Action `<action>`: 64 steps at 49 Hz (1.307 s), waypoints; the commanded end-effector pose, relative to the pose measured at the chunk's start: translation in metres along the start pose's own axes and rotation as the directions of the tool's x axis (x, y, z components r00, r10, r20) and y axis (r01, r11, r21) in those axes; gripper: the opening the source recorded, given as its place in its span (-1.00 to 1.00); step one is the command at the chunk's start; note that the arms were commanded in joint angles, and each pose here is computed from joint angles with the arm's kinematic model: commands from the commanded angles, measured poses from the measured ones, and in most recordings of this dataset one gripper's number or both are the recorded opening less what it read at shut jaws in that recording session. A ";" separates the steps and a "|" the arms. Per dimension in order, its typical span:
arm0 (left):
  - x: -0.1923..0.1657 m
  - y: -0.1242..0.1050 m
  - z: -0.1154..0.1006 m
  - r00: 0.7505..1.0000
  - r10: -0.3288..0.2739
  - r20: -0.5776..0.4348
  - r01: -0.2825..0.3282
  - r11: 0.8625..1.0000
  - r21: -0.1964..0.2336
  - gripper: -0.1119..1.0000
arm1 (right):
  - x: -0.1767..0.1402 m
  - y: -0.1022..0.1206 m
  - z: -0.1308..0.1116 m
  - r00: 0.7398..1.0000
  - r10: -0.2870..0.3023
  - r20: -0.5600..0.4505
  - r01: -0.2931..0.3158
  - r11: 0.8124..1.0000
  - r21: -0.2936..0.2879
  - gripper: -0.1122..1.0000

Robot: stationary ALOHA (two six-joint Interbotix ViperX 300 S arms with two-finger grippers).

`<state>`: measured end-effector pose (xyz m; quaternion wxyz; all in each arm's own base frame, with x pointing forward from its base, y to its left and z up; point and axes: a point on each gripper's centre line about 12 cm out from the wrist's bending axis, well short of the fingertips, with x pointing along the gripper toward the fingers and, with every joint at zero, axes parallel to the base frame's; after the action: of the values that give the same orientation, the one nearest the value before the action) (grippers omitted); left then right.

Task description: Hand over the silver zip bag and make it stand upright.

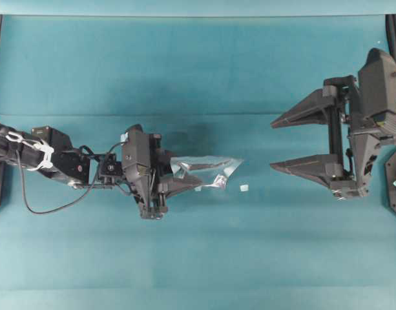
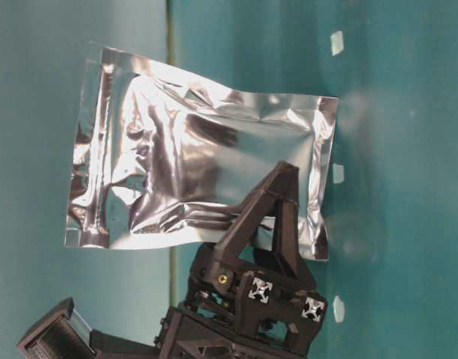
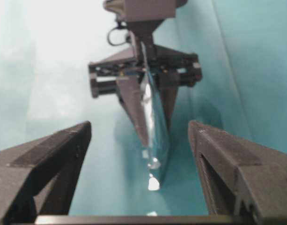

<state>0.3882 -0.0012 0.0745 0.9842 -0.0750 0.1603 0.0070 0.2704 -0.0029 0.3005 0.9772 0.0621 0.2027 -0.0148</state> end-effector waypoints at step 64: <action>0.001 -0.007 0.003 1.000 -0.021 0.014 0.021 1.000 0.000 -0.39 | -0.011 0.000 -0.007 0.999 0.007 0.053 -0.008 1.000 0.011 0.88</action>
<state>0.3879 -0.0024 0.0745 0.9841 -0.0770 0.1597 0.0057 0.2573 -0.0026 0.2929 0.9803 0.0627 0.1869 -0.0143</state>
